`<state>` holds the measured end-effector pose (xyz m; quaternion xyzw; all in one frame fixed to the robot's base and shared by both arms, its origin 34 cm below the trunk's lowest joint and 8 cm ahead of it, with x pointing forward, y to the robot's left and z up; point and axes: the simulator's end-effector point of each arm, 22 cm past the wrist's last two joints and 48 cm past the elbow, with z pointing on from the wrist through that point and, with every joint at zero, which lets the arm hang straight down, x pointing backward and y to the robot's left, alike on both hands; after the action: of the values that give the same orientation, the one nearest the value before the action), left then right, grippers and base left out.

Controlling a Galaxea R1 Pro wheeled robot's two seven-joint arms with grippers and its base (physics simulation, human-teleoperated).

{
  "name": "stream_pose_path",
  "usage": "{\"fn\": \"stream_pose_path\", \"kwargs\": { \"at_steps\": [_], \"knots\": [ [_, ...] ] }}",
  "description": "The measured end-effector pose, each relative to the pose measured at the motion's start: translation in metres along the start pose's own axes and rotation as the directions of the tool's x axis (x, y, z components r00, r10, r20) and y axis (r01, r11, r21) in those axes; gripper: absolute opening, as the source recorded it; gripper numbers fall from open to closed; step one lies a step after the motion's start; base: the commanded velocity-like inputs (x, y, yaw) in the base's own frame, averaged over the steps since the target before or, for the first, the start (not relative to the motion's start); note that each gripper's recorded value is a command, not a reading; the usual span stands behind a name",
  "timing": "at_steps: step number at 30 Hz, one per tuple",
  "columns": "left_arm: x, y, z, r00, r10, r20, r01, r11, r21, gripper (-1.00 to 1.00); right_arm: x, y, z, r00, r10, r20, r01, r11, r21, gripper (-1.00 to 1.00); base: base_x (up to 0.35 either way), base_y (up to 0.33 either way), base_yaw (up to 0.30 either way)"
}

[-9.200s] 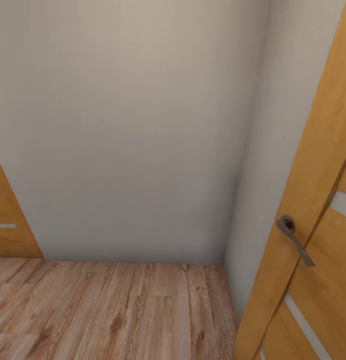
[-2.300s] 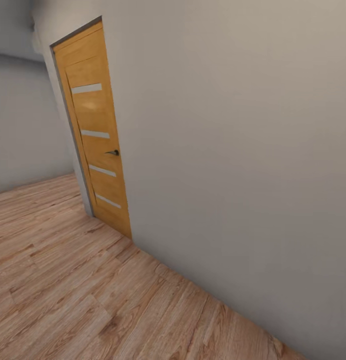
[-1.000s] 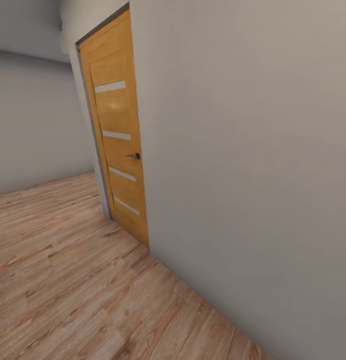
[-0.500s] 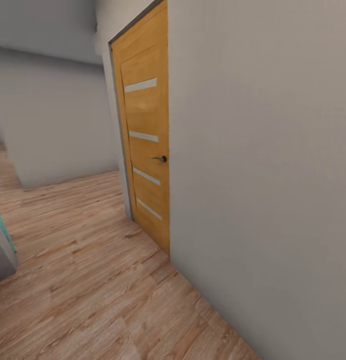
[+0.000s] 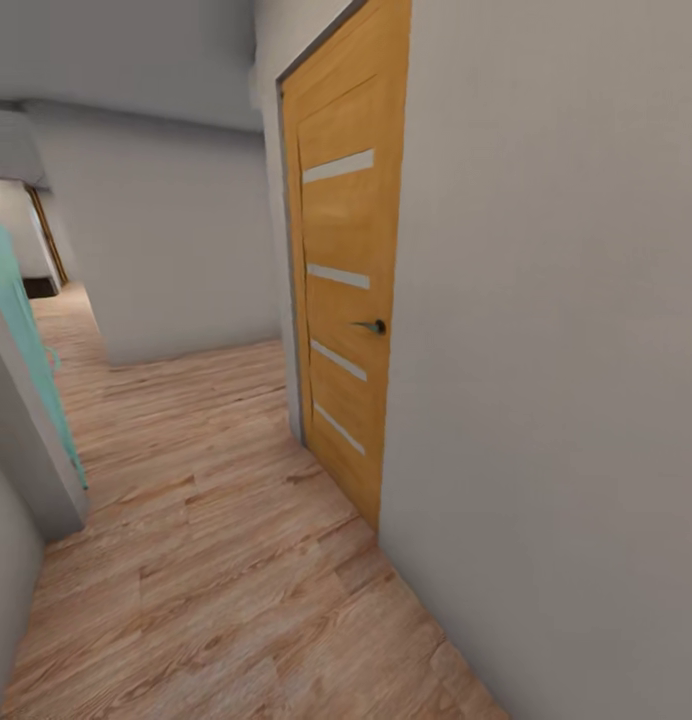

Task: Move the two storage containers from the living room to the garage. In the garage, place one container on the floor and stack the other container on top of it (either order is fine).

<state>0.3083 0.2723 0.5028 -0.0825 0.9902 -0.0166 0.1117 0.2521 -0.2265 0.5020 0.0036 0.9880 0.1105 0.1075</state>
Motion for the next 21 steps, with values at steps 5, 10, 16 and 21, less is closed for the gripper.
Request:
{"fn": "stream_pose_path", "kwargs": {
  "at_steps": [5,10,16,21],
  "knots": [
    [-0.0002,0.0,0.0,1.0,0.0,0.0,0.0,1.0,0.0,1.0,-0.0002,-0.0001,0.0,1.0,0.0,0.0,0.0,1.0,0.0,1.0,0.317,0.0,0.286],
    [-0.0001,0.0,0.0,1.0,0.0,0.0,0.0,1.0,0.0,1.0,0.0001,0.0002,0.0,1.0,0.0,0.0,0.0,1.0,0.0,1.0,0.317,0.0,0.286],
    [-0.0002,0.0,0.0,1.0,0.0,0.0,0.0,1.0,0.0,1.0,0.0,0.0,0.0,1.0,0.0,0.0,0.0,1.0,0.0,1.0,0.316,0.0,0.286],
    [-0.0001,0.0,0.0,1.0,0.0,0.0,0.0,1.0,0.0,1.0,0.0,0.0001,0.0,1.0,0.0,0.0,0.0,1.0,0.0,1.0,0.316,0.0,0.286]
  ]
}}
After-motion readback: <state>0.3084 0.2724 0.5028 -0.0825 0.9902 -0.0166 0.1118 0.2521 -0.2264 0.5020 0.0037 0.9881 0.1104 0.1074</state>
